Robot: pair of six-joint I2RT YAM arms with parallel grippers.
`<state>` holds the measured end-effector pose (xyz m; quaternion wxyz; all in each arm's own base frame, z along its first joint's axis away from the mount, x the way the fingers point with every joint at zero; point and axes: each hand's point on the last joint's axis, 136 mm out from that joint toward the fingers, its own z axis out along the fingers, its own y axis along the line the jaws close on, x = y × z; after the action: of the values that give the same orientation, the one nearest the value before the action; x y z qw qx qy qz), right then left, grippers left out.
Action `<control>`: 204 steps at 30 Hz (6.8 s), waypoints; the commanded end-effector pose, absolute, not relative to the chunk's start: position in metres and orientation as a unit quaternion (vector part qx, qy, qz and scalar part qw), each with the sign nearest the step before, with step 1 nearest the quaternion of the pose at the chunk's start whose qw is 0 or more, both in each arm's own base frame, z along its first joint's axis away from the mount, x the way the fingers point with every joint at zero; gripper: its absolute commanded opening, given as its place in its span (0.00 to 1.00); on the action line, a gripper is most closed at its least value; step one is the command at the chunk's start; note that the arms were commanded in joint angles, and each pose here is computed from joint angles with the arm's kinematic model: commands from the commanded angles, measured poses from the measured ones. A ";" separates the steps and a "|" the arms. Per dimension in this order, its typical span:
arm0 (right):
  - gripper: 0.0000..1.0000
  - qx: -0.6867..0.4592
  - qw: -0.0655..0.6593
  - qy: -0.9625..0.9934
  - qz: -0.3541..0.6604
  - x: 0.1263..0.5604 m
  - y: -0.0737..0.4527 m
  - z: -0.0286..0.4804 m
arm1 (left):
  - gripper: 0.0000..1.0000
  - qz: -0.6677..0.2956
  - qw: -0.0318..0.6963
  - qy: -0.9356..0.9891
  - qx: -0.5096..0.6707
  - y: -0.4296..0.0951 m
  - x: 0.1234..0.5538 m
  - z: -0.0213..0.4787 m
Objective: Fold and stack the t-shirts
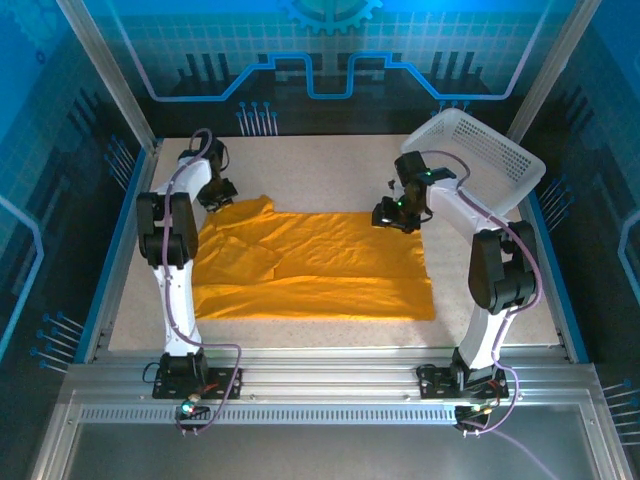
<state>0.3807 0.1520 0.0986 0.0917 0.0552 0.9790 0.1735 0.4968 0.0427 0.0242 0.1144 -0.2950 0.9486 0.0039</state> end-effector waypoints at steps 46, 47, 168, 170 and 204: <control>0.18 0.187 0.116 0.974 -0.054 0.478 0.036 0.016 | 0.00 -0.101 0.212 0.918 -0.320 0.002 0.492 0.137; 0.15 0.184 0.121 0.974 -0.052 0.480 0.037 0.020 | 0.00 -0.102 0.212 0.918 -0.319 0.000 0.491 0.139; 0.17 0.234 -0.010 0.972 -0.017 0.321 0.055 0.020 | 0.00 -0.065 0.142 0.885 -0.438 0.097 0.335 0.037; 0.15 0.235 -0.011 0.972 -0.016 0.325 0.056 0.020 | 0.00 -0.068 0.147 0.882 -0.442 0.101 0.341 0.039; 0.47 0.116 0.096 0.987 0.054 0.424 0.108 0.095 | 0.45 -0.134 0.190 0.903 -0.362 0.030 0.386 0.095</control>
<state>0.4368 0.0954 0.0670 0.0687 0.1412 0.9865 0.0457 0.3947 0.0653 0.0947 0.2045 -0.3814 0.8975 -0.0851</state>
